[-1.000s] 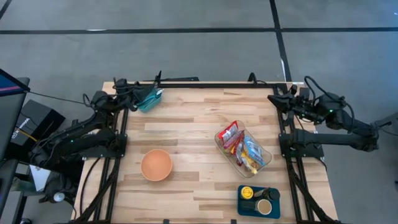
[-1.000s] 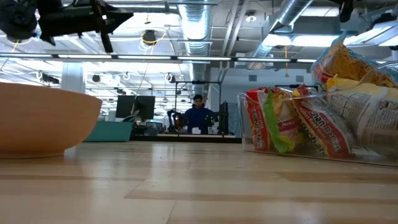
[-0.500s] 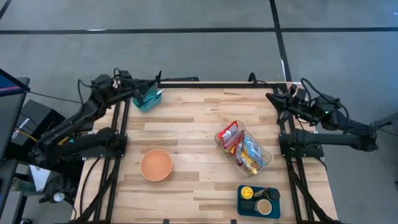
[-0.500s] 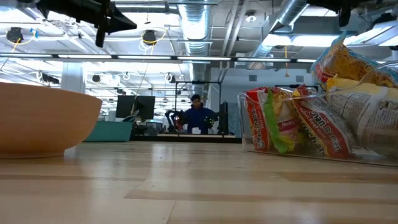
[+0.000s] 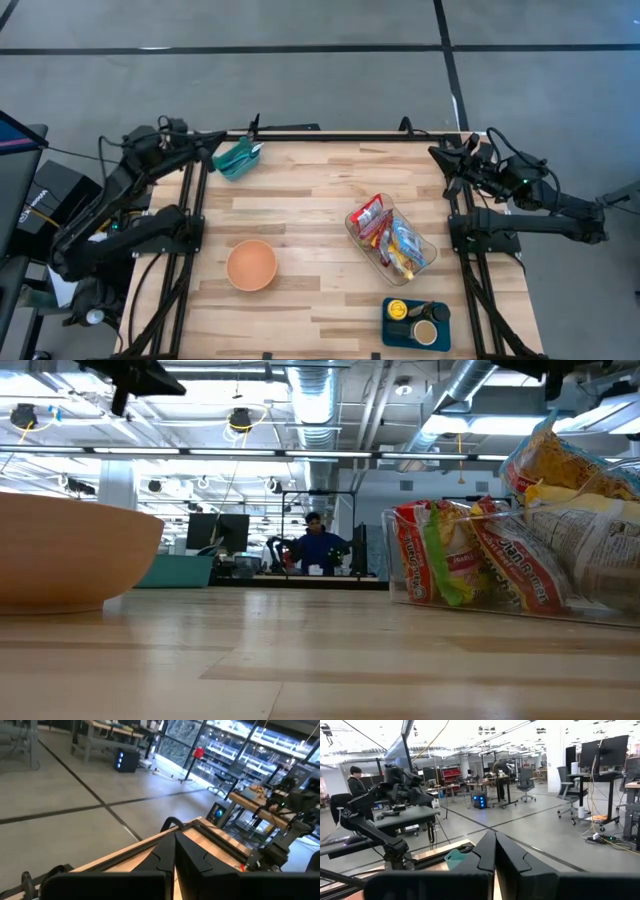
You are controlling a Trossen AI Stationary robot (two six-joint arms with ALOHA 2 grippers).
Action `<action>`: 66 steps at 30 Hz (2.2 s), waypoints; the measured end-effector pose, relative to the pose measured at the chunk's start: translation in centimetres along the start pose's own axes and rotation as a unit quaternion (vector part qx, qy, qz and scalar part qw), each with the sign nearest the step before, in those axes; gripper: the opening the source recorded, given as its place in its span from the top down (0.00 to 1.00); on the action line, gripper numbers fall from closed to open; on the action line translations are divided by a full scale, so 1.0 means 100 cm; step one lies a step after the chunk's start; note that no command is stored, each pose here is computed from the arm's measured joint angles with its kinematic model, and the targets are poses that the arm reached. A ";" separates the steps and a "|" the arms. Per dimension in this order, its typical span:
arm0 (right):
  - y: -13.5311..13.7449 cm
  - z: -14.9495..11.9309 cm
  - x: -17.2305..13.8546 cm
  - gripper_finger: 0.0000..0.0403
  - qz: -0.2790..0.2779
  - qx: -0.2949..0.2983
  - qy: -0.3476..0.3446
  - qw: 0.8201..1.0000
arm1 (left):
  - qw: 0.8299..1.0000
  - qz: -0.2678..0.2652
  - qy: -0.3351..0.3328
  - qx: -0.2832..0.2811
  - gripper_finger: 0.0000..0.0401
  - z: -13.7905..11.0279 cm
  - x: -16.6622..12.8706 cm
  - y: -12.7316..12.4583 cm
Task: Pick & Place Food Item
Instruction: Return to Home Position
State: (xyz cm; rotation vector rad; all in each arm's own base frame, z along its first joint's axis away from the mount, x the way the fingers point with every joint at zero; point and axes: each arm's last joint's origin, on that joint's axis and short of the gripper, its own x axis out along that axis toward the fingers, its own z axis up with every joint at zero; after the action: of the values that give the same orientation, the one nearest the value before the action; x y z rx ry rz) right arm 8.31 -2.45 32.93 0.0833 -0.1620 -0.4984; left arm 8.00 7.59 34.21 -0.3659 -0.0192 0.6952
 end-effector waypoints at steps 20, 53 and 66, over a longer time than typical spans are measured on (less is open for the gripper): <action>0.000 -0.002 0.000 1.00 0.003 -0.006 0.012 1.000 | 0.998 -0.021 -0.066 0.015 1.00 -0.010 -0.073 -0.004; -0.004 0.004 -0.015 1.00 0.007 0.005 -0.019 1.000 | 0.992 -0.038 -0.117 0.024 1.00 -0.026 -0.118 -0.004; -0.019 0.009 -0.059 1.00 0.011 0.027 -0.077 0.997 | 0.991 -0.041 -0.125 0.025 1.00 -0.024 -0.119 -0.004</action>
State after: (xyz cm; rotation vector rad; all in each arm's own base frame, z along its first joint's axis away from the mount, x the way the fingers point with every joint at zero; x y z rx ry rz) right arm 2.17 -1.30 32.83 0.0963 -0.3279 -0.4783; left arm -0.55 -0.94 33.34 -0.2275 -0.2528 0.6558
